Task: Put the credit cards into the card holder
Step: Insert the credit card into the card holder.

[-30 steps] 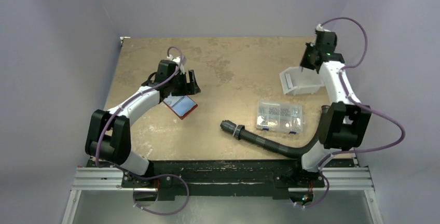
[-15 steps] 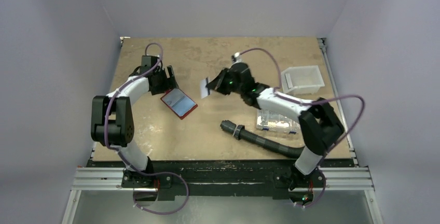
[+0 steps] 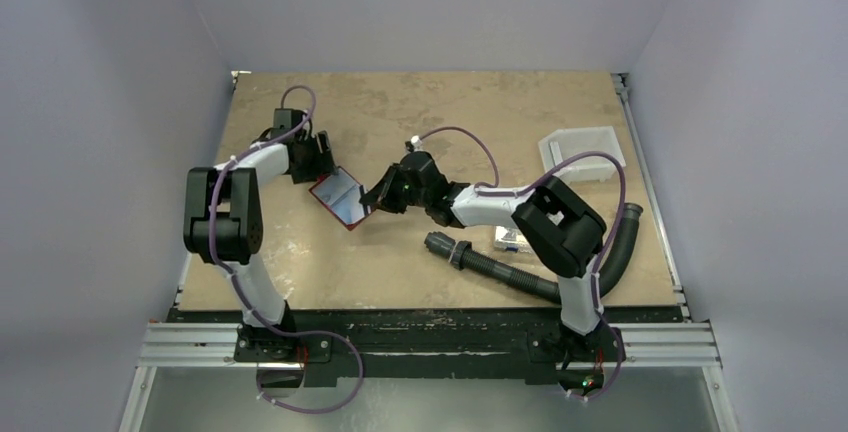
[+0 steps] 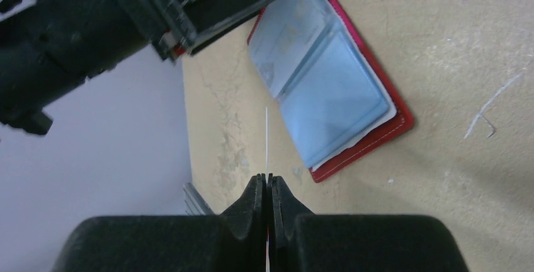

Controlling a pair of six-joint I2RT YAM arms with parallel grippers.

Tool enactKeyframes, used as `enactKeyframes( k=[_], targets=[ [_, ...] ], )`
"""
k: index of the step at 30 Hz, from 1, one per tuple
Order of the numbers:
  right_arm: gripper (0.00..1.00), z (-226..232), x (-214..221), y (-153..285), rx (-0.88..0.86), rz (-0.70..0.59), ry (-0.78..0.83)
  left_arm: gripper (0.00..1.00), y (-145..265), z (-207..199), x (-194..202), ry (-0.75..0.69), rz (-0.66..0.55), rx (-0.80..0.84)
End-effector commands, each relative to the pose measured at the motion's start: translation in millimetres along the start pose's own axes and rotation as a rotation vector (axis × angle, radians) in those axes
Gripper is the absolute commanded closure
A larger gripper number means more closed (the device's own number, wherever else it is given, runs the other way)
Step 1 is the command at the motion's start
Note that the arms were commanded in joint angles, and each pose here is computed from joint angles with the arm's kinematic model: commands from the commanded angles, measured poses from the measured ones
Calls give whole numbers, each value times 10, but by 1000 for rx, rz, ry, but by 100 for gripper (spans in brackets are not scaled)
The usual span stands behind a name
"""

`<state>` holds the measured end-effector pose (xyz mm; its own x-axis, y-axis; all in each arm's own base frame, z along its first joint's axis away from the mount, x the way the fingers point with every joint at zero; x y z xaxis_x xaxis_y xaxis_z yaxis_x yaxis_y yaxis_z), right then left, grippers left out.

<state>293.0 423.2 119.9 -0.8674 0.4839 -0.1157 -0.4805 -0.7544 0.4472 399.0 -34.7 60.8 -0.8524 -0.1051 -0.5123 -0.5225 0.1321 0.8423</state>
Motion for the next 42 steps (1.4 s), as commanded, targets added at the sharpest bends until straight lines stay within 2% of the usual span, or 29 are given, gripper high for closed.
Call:
enactKeyframes(
  k=[1,8,15,20,23,27,33,42],
  targets=[
    [100,138,-29,-32,-64,4,-2,39,162,17,627,95,154,3],
    [100,11,1,-53,-34,27,45,39,565,-95,812,147,78,59],
    [100,-60,-81,17,-35,54,160,37,751,-30,631,98,26,-2],
    [100,-178,-248,-8,-86,105,150,40,901,-156,475,104,-47,72],
    [100,-169,-266,-102,-138,164,142,47,877,-302,391,117,-89,182],
    [100,-174,-253,-177,-166,187,142,53,715,-330,348,121,-78,215],
    [100,-209,-254,-282,-176,201,121,55,481,-224,437,124,-24,157],
    [100,-117,-291,-192,-206,173,96,61,413,-78,598,104,15,65]
  ],
)
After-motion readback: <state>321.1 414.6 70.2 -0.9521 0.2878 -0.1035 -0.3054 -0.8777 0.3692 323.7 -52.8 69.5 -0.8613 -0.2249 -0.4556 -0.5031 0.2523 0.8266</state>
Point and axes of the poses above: each gripper's point midway between its finger pads, its own y axis back along the fingers, its own z axis along the line the jaws close on, x = y × z, the point moved 4 cm from there along y, back along the fingers, and after that the axes turned 11 degrees about -y, right-handed, at the moved point
